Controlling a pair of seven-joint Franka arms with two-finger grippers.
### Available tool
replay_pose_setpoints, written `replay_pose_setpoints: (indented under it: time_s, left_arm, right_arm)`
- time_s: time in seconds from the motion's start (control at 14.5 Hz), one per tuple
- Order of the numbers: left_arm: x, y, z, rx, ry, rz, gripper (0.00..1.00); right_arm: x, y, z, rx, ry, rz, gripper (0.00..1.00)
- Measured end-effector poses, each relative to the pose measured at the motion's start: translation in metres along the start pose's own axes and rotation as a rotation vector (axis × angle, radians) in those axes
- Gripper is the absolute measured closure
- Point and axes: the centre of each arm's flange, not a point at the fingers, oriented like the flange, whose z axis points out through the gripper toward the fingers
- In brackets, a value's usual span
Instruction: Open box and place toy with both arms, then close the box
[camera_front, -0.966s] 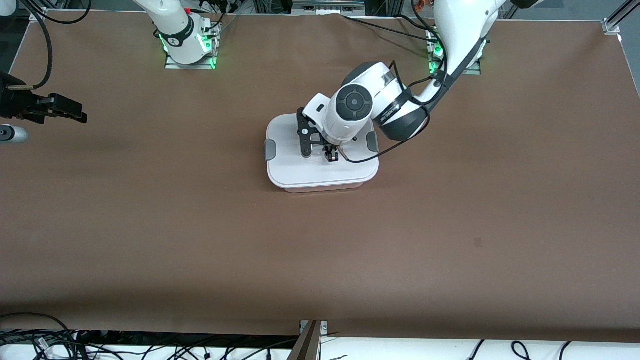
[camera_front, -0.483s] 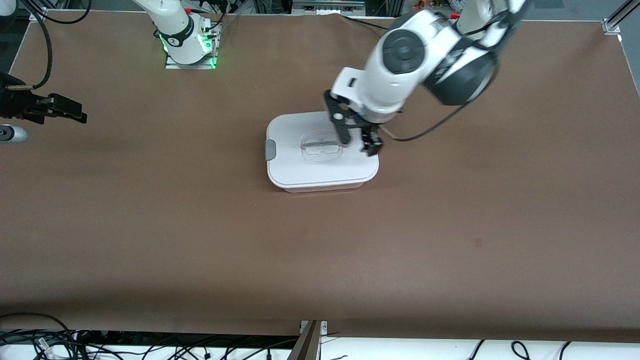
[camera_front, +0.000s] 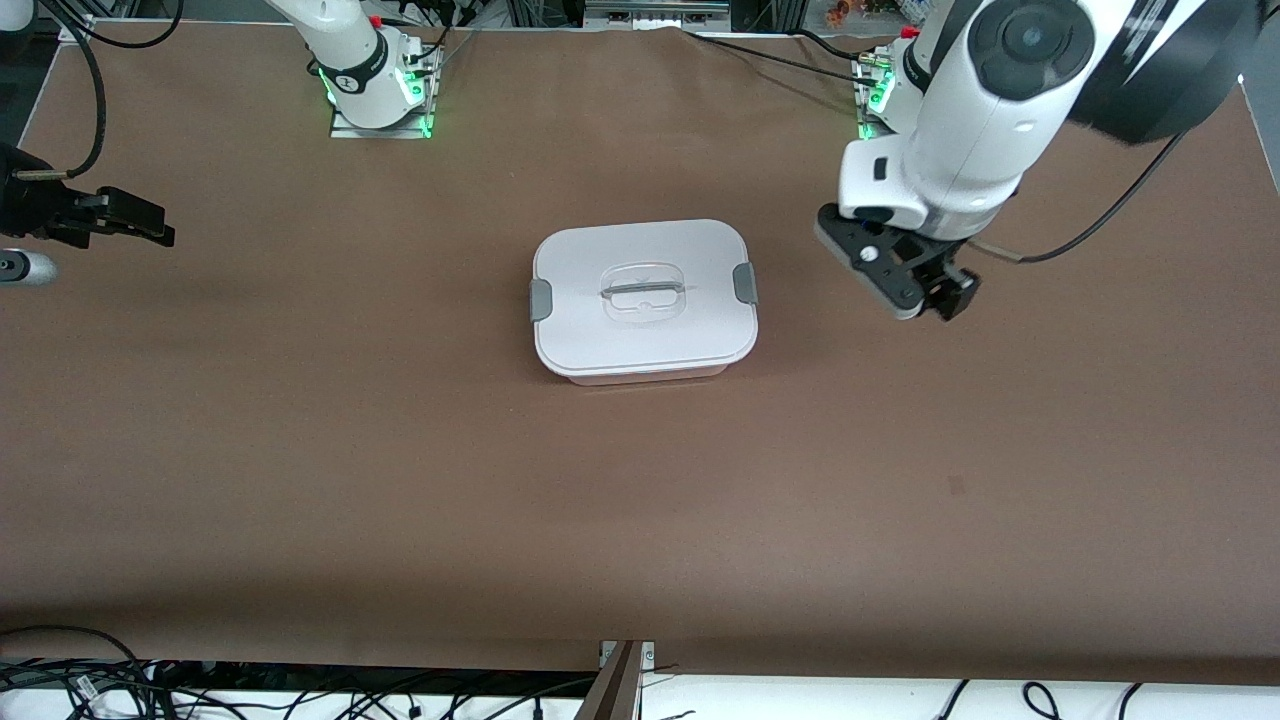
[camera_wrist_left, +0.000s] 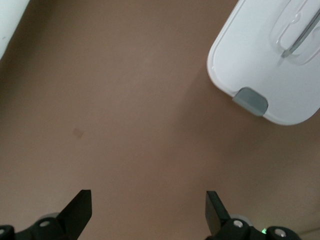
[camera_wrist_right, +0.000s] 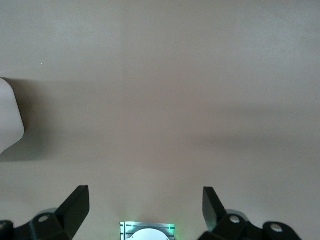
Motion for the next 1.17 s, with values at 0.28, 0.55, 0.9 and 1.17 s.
replay_pose_setpoints:
  time_s: [0.28,0.55,0.9,1.17]
  left_arm:
    - [-0.033,-0.049,-0.022,0.036,0.037,-0.123,0.00]
    - [-0.099,-0.109,-0.013,-0.049,0.123,-0.403,0.00]
    - [-0.169,-0.143,0.021,-0.075,0.199,-0.774,0.00]
    - [-0.179,-0.145,0.032,-0.086,0.189,-0.838,0.00]
  right_arm:
    - [0.000,0.000,0.000,0.000,0.000,0.000,0.00]
    - [0.000,0.000,0.000,0.000,0.000,0.001,0.00]
    - [0.000,0.001,0.000,0.000,0.000,0.001,0.00]
    - [0.000,0.001,0.000,0.000,0.001,0.002,0.00]
